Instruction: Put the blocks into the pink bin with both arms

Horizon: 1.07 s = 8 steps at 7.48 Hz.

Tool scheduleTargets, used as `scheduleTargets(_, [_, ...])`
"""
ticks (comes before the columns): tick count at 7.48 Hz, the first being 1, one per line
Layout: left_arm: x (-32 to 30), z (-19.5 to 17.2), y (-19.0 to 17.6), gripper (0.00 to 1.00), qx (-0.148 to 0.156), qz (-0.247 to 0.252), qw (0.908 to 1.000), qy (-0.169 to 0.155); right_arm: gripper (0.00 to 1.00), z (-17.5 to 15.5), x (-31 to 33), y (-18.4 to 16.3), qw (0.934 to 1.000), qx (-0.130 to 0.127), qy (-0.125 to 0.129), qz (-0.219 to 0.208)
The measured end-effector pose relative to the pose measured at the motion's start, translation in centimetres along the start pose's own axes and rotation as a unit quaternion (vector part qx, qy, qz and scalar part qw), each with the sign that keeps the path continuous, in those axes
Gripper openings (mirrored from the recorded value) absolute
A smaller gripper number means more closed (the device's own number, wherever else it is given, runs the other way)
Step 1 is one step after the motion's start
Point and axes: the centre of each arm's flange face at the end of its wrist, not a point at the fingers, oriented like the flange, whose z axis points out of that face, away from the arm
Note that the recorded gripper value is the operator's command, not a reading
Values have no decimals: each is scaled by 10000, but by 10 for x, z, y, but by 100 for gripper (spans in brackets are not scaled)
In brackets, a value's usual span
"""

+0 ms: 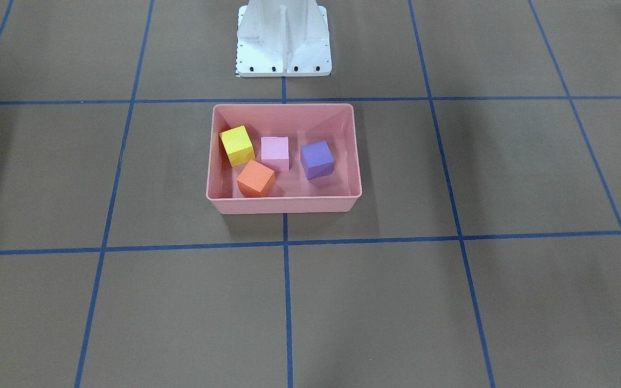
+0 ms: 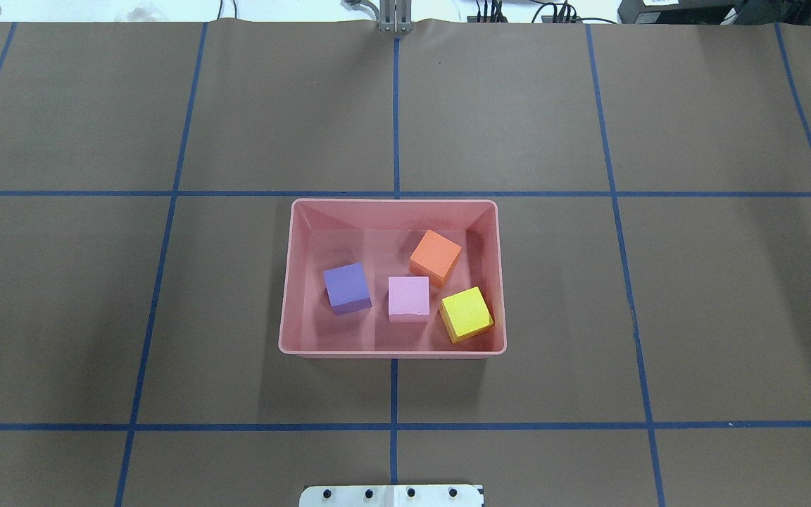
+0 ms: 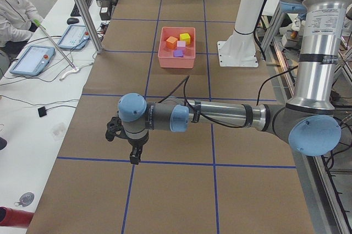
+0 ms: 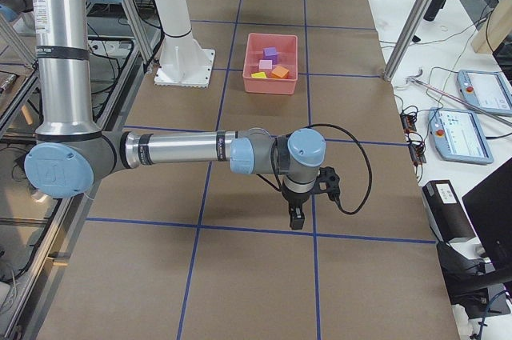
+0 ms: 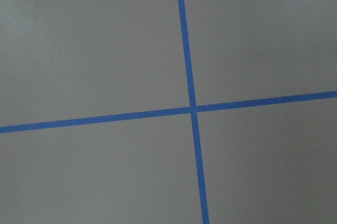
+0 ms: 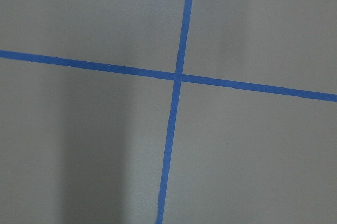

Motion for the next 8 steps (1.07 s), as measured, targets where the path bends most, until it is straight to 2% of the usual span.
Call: scheduleTargets(8, [0, 0, 0, 100, -2, -2, 10000, 0, 100, -1, -1, -3, 10000, 10, -8, -8])
